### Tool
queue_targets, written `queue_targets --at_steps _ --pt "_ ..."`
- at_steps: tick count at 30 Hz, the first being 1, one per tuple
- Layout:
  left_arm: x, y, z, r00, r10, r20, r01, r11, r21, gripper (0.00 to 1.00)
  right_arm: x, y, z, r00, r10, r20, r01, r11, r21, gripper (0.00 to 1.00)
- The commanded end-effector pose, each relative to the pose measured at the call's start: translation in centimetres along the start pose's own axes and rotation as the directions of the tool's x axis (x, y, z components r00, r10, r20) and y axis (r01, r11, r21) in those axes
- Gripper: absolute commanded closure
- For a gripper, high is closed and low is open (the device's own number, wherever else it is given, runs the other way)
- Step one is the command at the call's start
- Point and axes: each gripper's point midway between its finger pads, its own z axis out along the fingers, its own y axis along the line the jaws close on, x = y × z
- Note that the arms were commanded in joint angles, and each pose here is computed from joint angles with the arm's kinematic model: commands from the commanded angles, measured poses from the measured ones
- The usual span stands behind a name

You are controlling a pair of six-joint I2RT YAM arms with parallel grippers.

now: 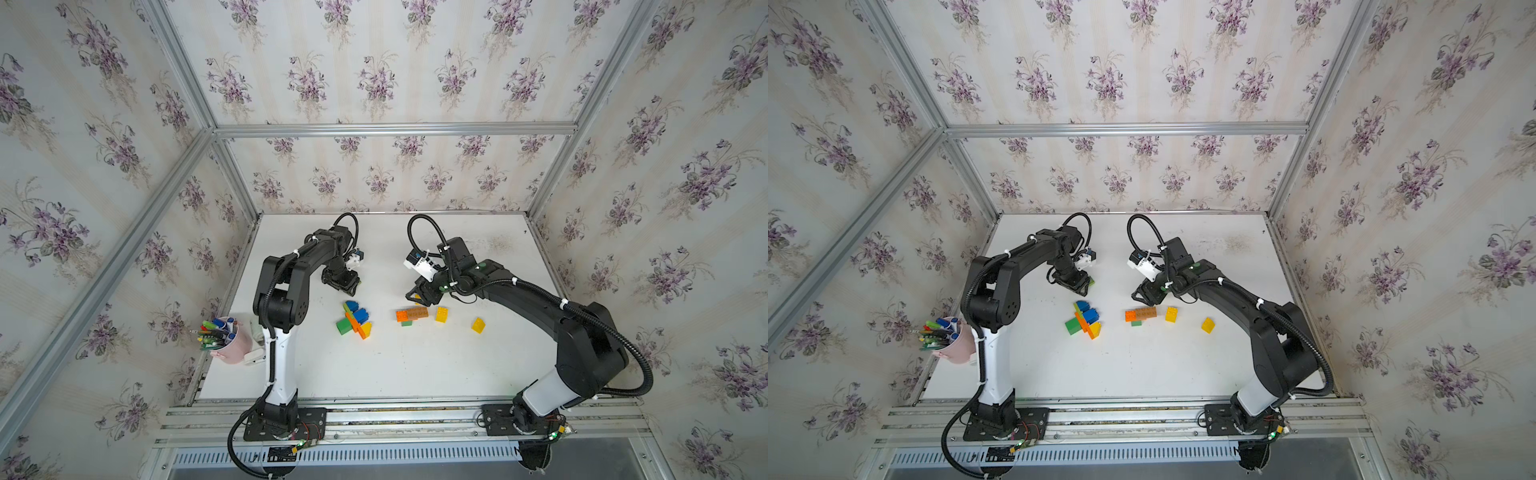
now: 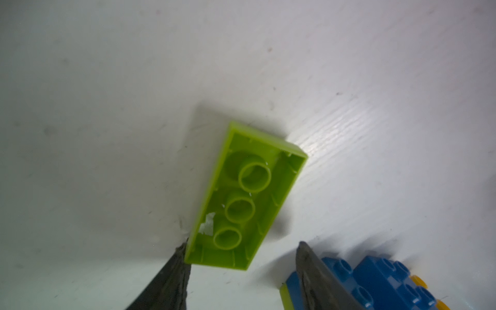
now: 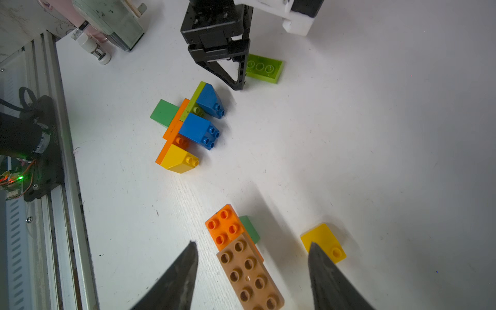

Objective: Assemble a fork with lego
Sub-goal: Pick up the lego brick from the center of the board.

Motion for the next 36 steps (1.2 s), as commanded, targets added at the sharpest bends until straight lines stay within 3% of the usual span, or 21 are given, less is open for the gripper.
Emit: queue_targets --at_steps 1,8,13,15,21,28,32,36 --pt "-1.2 1.6 -0.3 0.998 0.050 0.045 -0.046 0.996 -0.082 0.32 -0.2 0.1 0.1 1.000 -0.004 0.015 0.004 1.000 -0.013 0.36" --pt "-2.8 -0.3 -0.9 0.985 0.103 0.138 -0.104 0.995 -0.003 0.35 0.0 0.2 0.3 1.000 0.005 0.003 -0.005 1.000 -0.021 0.36" --pt "-1.7 -1.2 0.2 0.990 0.113 0.080 -0.117 0.992 0.043 0.44 -0.1 0.1 0.4 1.000 0.009 0.000 -0.009 1.000 -0.021 0.36" --pt "-1.0 -1.3 0.8 0.992 0.116 0.056 -0.118 0.993 0.031 0.48 0.0 0.1 0.4 1.000 0.012 -0.003 -0.012 1.000 -0.019 0.36" --pt "0.7 0.3 1.5 0.996 0.092 -0.001 -0.092 0.993 -0.074 0.50 -0.1 0.1 0.2 1.000 0.011 0.004 -0.011 1.000 -0.017 0.36" --pt "1.5 0.5 2.1 0.997 0.068 -0.044 -0.073 0.992 -0.106 0.63 -0.2 -0.1 0.3 1.000 0.025 0.013 -0.025 1.000 -0.006 0.36" --pt "1.1 -0.9 0.7 0.999 0.047 0.003 -0.047 0.998 -0.047 0.67 -1.0 -0.3 0.1 0.998 0.050 0.041 -0.050 0.999 0.003 0.37" --pt "-0.1 -4.1 -2.3 0.994 0.019 0.112 -0.031 0.994 0.107 0.69 -2.6 0.6 -0.7 0.994 0.037 0.103 -0.033 0.999 -0.035 0.38"
